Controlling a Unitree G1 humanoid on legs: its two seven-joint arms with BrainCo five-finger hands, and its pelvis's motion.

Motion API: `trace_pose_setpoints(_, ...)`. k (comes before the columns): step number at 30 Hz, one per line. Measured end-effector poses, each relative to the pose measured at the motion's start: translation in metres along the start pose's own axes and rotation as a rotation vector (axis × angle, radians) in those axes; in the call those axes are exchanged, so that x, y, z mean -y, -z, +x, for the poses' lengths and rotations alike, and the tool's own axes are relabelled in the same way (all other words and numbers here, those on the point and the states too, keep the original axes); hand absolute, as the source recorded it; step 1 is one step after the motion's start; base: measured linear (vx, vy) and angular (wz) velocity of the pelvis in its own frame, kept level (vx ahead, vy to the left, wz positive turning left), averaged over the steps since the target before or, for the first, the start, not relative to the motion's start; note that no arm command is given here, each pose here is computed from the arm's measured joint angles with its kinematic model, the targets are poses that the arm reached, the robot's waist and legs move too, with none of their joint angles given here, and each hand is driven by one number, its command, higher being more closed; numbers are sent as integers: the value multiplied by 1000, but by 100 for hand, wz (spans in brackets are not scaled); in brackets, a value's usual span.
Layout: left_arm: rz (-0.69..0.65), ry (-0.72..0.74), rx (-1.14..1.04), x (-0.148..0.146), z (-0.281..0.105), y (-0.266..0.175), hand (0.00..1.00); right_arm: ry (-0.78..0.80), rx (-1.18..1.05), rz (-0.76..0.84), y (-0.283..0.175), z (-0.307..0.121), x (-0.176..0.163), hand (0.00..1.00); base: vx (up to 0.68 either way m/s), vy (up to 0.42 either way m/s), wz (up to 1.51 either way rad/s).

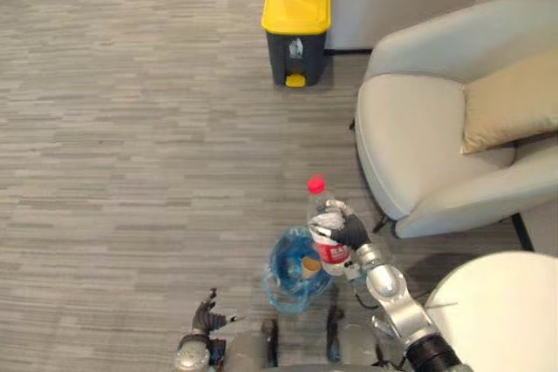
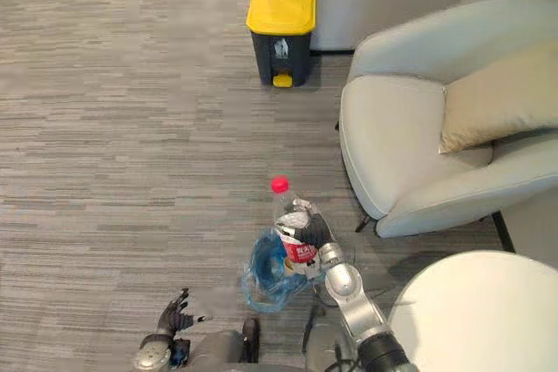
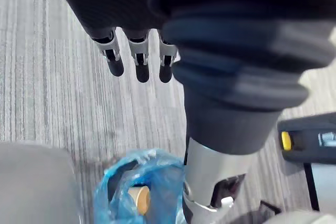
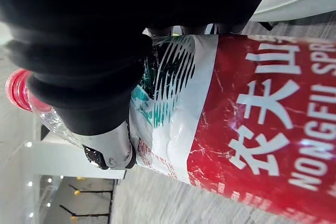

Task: Gather rubbish on tea table into small bin, then transfer packed bag to large trash can.

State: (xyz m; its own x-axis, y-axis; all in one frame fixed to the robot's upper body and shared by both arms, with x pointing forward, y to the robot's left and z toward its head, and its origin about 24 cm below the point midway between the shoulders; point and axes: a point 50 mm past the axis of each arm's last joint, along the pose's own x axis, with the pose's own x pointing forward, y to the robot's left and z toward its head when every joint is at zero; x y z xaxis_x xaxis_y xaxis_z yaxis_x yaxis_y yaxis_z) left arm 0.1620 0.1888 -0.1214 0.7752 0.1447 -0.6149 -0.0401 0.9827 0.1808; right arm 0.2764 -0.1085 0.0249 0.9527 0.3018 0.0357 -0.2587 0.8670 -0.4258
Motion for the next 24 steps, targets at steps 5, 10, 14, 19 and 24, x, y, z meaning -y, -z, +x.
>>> trace_pose_setpoints(5,-97,-85,170,-11,21,-55,0,43,55,-134,-19,36,19,100,-201,4,-14)
trace_pose_setpoints(10,-199,-152,300,-18,30,-100,0,120,164,-162,-52,58,30,100,-230,4,2)
trace_pose_setpoints(14,-344,-182,455,-22,33,-151,0,191,301,-159,-98,78,37,100,-355,-41,-2)
trace_pose_setpoints(19,-505,-177,645,-24,23,-206,0,239,385,-162,-134,90,43,100,-201,-18,-3)
trace_pose_setpoints(24,-564,-182,748,-29,15,-231,0,286,486,-166,-174,99,52,100,-88,9,0)
